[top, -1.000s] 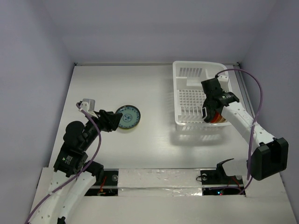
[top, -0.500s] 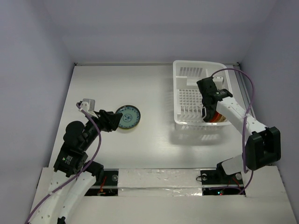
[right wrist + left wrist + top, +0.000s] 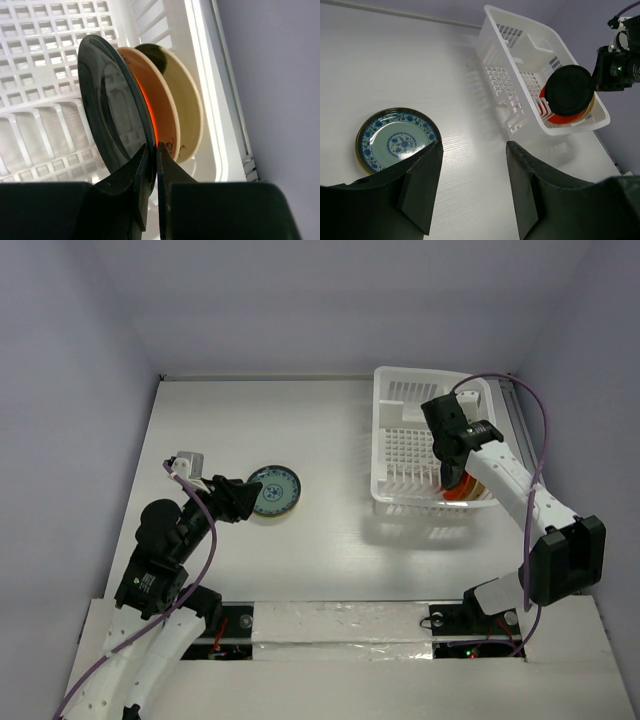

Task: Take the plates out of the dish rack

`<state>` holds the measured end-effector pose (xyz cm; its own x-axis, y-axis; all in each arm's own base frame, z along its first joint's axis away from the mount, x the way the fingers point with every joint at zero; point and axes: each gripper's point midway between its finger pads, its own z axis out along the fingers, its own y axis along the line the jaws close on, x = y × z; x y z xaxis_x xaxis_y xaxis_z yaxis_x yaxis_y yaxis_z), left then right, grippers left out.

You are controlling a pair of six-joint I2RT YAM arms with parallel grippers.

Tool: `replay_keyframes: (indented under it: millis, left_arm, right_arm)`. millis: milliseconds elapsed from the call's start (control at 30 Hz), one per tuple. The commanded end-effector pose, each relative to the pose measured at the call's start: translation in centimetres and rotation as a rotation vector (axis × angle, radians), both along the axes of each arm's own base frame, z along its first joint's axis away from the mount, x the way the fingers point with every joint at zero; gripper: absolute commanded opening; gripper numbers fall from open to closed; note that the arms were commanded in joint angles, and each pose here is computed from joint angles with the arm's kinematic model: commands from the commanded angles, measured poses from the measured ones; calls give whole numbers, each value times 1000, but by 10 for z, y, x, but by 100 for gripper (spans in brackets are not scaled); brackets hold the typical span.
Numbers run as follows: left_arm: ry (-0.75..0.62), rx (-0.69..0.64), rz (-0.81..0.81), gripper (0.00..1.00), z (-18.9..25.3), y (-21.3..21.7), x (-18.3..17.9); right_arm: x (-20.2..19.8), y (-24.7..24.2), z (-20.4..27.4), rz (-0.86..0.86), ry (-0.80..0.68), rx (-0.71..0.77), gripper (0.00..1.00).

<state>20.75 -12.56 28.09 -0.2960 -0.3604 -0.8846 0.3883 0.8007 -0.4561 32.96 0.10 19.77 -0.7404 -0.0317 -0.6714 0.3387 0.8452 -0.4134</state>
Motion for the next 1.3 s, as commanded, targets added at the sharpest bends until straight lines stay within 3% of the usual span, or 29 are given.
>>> replay_keyframes:
  millis: [0,233,400,500,600,700,800,967,1067,1267]
  left_arm:
    - [-43,-17,-10,50,12,-2,1]
    - [-39,-15,2,50,11,0,3]
    - [-32,-13,-1,46,10,-1,4]
    - [-33,-13,-1,35,10,-1,4]
    - [-31,-11,18,15,10,2,5]
    - [-25,-12,43,8,10,6,8]
    - [-25,-12,55,10,10,8,7]
    - [-27,-15,57,25,11,8,7]
    - [-31,-13,50,35,12,8,6]
    - [-33,-15,38,41,12,6,5]
  right_arm:
    - [5,0,33,-9,-102,-11,0]
    - [5,12,87,6,-279,60,0]
    - [-4,56,152,148,-497,243,0]
    - [-6,100,160,277,-533,397,0]
    - [-6,174,165,481,-549,614,0]
    - [-8,243,159,646,-524,814,0]
    - [-10,307,137,747,-433,923,0]
    - [-8,390,79,803,-281,973,0]
    - [-2,417,44,797,-202,977,0]
    - [12,437,9,772,-157,973,1]
